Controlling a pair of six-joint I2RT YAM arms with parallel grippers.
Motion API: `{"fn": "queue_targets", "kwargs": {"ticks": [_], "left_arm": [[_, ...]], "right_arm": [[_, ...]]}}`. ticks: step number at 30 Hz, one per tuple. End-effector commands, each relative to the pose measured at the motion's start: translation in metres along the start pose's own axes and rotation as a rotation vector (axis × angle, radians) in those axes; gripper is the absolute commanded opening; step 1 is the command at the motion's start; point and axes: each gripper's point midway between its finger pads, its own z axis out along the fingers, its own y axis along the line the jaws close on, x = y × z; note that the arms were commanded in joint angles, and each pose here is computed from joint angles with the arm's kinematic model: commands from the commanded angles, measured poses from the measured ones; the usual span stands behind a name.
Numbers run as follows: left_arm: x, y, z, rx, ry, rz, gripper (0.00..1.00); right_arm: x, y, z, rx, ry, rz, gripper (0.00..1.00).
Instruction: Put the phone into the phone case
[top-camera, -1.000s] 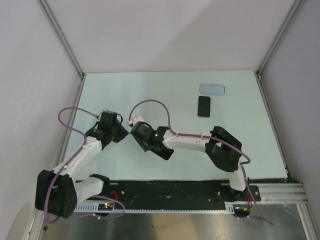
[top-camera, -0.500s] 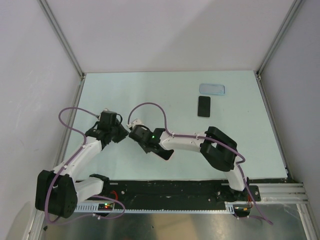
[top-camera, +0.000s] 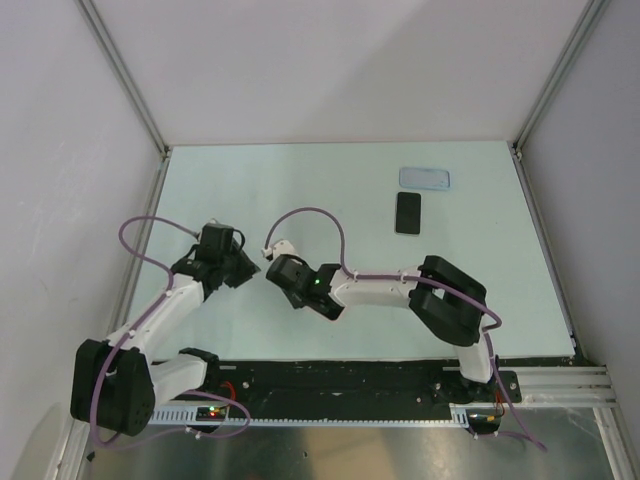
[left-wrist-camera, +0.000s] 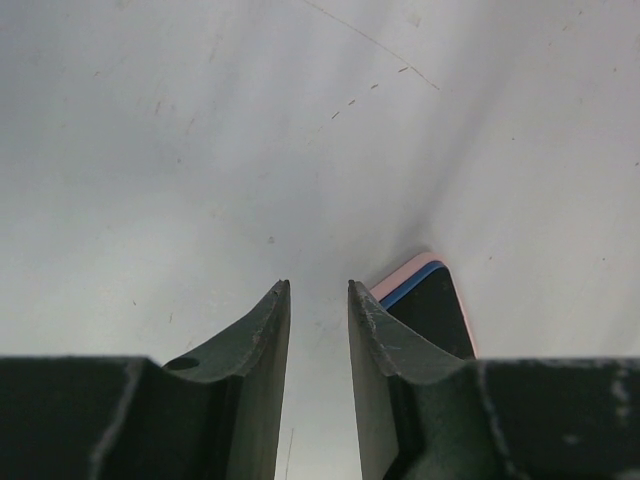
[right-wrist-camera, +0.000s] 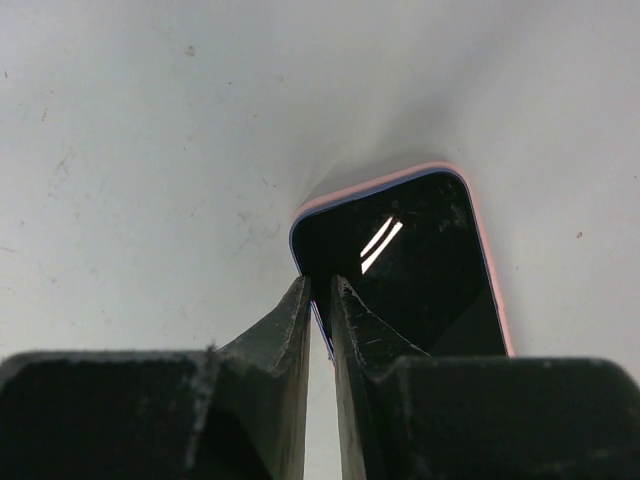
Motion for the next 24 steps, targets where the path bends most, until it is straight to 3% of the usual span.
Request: {"fn": "queue_targets", "kwargs": {"ticks": [1,14,24], "left_arm": [[0.002,0.003,0.003,0.003,0.008,0.000,0.34],[0.038,-0.019,0.009,0.038,0.081,0.068,0.35],[0.064,-0.054,0.024,0.081,0.180,0.223,0.33]], "right_arm": [[0.054,-0.032,0.003,0.107,0.136,-0.014,0.16],[0.080,-0.055,0.004,0.148,0.159,0.031,0.14],[0.093,-0.065,0.000,0.135,0.164,0.091,0.12]]}}
